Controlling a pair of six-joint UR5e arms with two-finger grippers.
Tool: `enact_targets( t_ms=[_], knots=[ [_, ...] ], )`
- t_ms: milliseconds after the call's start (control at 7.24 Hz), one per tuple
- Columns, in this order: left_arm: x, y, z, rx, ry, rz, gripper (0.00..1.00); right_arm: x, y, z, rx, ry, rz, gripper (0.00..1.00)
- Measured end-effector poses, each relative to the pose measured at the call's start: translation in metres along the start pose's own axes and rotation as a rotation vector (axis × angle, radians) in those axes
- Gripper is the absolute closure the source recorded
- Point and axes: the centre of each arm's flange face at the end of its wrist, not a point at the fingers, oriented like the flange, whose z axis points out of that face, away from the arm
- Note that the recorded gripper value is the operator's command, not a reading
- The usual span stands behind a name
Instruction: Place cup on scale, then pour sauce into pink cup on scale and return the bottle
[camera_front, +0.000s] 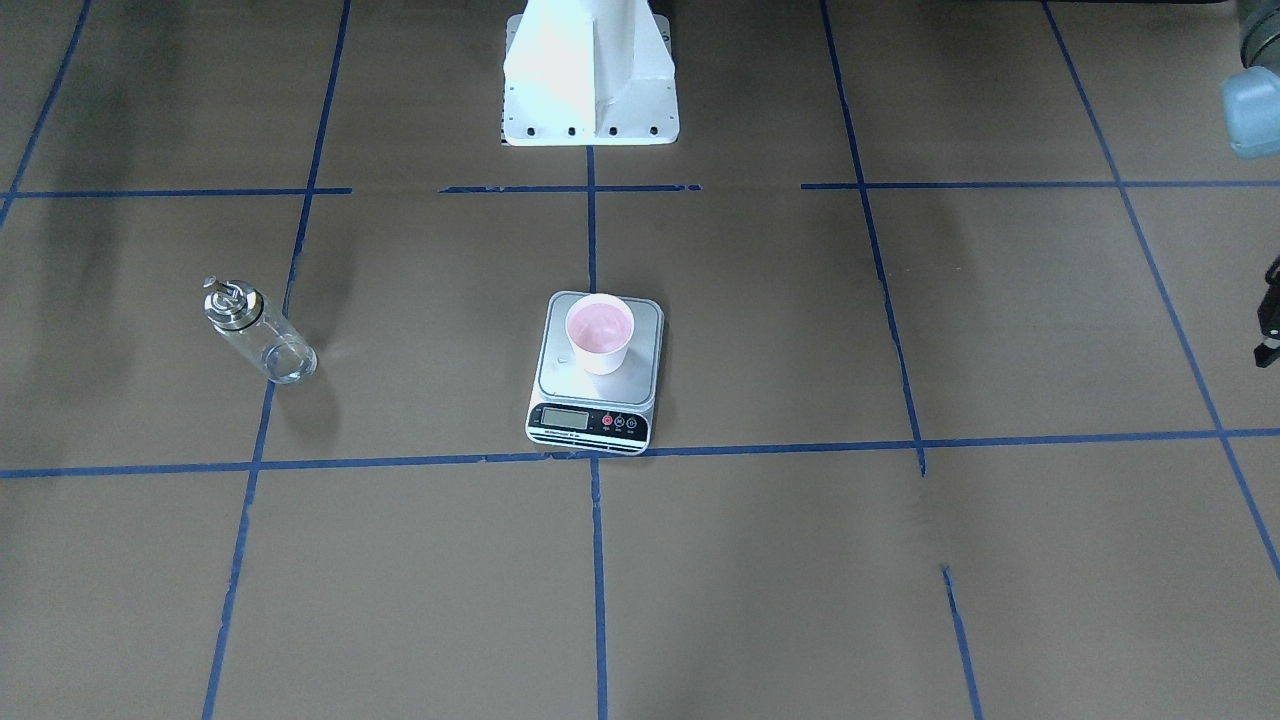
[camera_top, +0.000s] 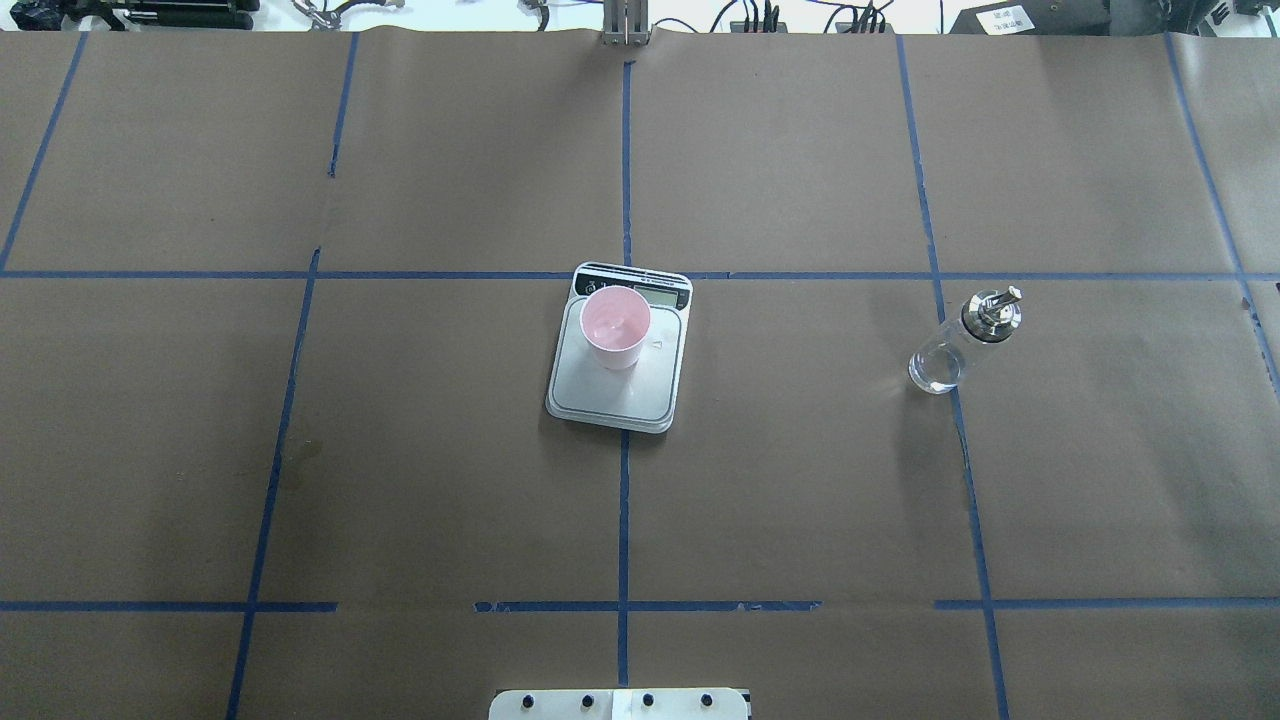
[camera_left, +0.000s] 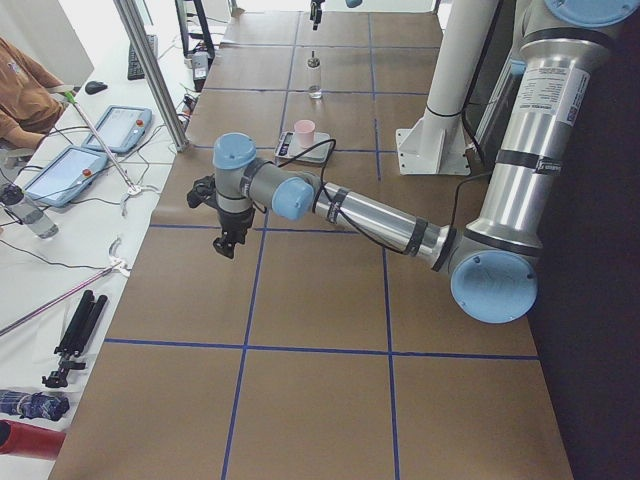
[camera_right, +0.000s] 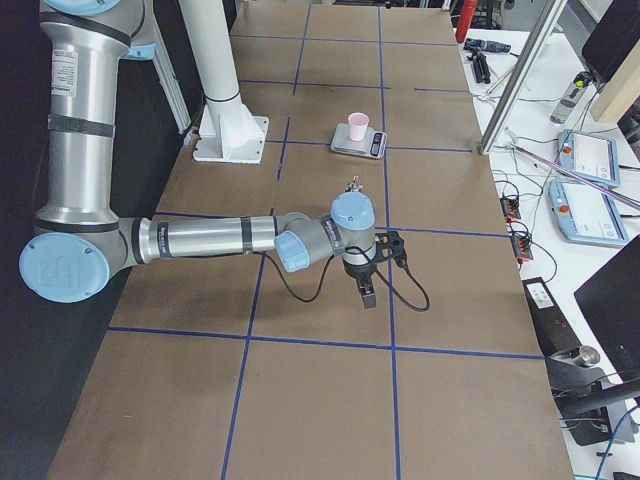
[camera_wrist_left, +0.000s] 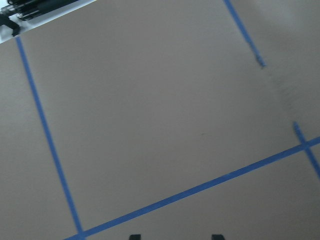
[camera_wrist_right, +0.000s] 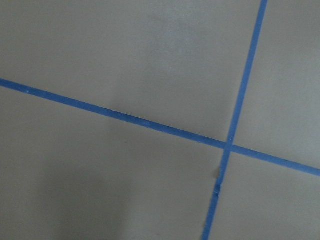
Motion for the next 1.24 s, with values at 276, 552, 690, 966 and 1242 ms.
enact_targets(
  t_ms=[276, 552, 690, 966, 1242],
  knots=[
    [-0.073, 0.027, 0.006, -0.033, 0.038, -0.051, 0.0, 0.041, -0.019, -0.042, -0.119, 0.01, -0.085, 0.0],
    [-0.129, 0.061, 0.014, -0.056, 0.11, -0.172, 0.0, 0.06, -0.001, -0.033, -0.17, -0.047, -0.031, 0.0],
    [-0.146, 0.086, 0.027, -0.074, 0.127, -0.213, 0.0, 0.064, 0.004, -0.027, -0.179, -0.074, -0.002, 0.0],
    [-0.144, 0.106, 0.028, -0.075, 0.112, -0.215, 0.0, 0.066, 0.009, -0.022, -0.184, -0.104, 0.025, 0.0],
    [-0.137, 0.082, 0.018, -0.147, 0.087, -0.26, 0.0, 0.068, 0.012, -0.021, -0.179, -0.136, 0.066, 0.0]
  ],
)
